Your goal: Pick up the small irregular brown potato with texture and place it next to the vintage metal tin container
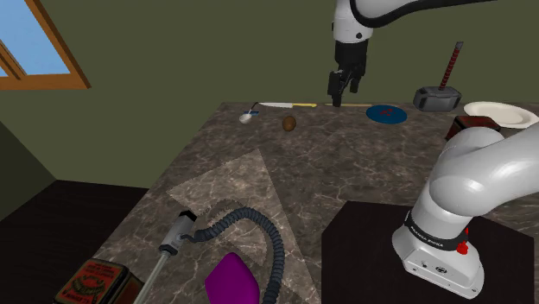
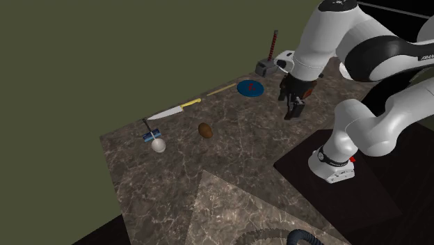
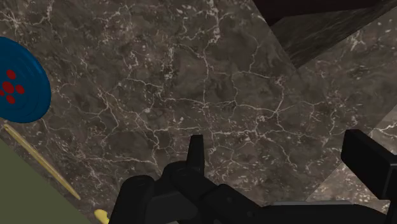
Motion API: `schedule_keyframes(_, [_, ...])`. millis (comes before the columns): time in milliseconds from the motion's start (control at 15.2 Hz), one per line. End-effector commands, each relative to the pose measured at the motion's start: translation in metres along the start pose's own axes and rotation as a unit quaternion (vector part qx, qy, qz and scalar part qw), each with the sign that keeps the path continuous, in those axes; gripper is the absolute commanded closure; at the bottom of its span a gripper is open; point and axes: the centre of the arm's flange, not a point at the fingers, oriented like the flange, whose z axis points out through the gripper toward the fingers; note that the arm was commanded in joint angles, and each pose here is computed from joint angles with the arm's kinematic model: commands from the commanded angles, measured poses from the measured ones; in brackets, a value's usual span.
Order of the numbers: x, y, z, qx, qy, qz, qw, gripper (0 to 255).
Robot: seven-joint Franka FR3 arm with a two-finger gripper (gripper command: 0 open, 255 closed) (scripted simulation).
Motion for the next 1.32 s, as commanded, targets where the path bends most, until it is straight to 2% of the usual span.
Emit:
schedule_keyframes(0, [0.000,0.000,0.000,0.000,0.000,0.000,1.0000,0])
schedule_keyframes(264, [0.055,-0.007,0.022,-0.005,-0.023,0.050,0.9985,0])
schedule_keyframes(594, [0.123,-0.007,0.052,-0.012,-0.051,0.111,0.9924,0])
schedule_keyframes(924, [0.188,0.001,0.087,-0.019,-0.080,0.173,0.9816,0])
schedule_keyframes(1254, [0.250,0.018,0.125,-0.025,-0.107,0.233,0.9662,0])
